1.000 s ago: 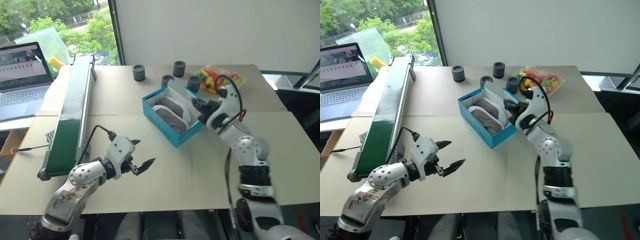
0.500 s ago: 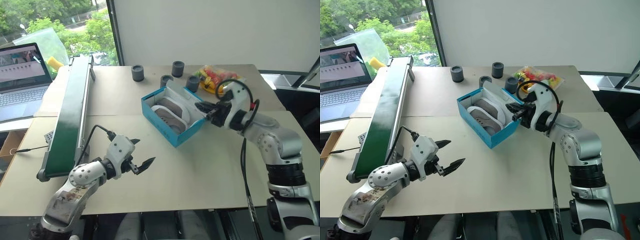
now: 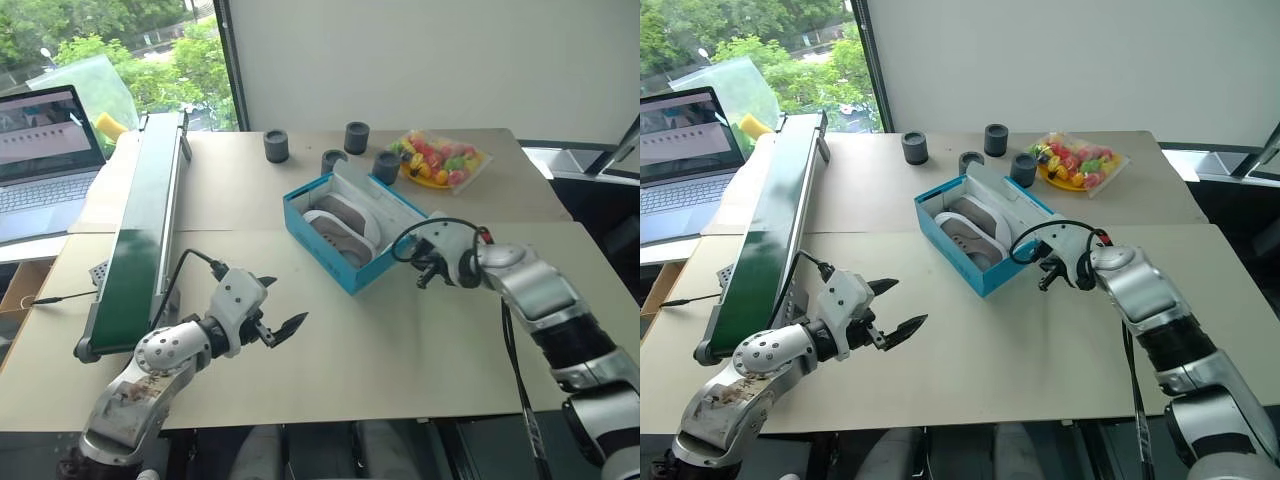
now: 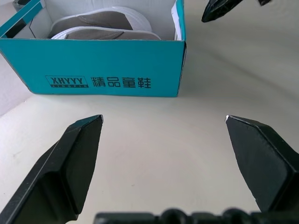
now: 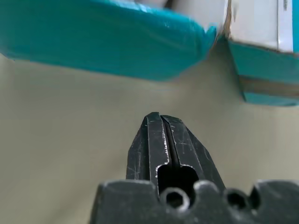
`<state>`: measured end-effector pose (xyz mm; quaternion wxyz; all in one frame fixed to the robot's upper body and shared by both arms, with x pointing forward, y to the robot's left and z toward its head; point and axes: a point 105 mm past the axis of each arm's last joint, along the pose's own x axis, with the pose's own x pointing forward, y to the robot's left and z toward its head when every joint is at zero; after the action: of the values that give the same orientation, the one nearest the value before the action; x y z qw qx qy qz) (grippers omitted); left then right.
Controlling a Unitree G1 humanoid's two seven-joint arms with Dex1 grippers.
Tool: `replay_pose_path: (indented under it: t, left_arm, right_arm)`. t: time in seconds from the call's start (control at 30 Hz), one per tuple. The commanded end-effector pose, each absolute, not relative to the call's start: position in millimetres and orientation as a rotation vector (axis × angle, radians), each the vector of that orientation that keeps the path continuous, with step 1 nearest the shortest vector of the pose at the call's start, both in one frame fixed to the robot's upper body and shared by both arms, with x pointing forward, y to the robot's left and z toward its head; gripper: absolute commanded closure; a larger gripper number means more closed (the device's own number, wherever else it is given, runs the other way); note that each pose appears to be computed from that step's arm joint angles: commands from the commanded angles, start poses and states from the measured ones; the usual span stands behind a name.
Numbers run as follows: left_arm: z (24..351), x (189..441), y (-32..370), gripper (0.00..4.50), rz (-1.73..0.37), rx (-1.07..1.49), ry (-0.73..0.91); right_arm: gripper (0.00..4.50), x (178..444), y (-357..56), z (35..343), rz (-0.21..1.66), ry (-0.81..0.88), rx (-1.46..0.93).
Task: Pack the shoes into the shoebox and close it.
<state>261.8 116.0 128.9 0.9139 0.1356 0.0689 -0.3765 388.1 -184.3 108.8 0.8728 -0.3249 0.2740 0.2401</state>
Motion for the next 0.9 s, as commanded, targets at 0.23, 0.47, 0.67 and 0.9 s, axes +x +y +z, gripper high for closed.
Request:
replay_pose_path:
  t: [0.23, 0.47, 0.67, 0.9]
  left_arm:
    - [142.8, 259.2, 113.8, 0.00, -0.766, 0.287, 0.092]
    - [143.9, 259.1, 118.6, 0.00, -0.743, 0.294, 0.095]
    - [145.5, 262.7, 119.8, 0.00, -0.740, 0.301, 0.090]
    - [145.9, 264.5, 120.4, 0.00, -0.740, 0.306, 0.087]
  right_arm:
    - [4.48, 442.9, -186.3, 103.6, 0.262, 0.452, -0.672]
    - [4.48, 440.2, -127.9, 132.0, 0.517, 0.266, -0.164]
    - [4.48, 419.2, -96.4, 158.3, 0.716, 0.189, 0.025]
    - [4.48, 425.7, -103.9, 184.3, 0.613, 0.059, 0.156]
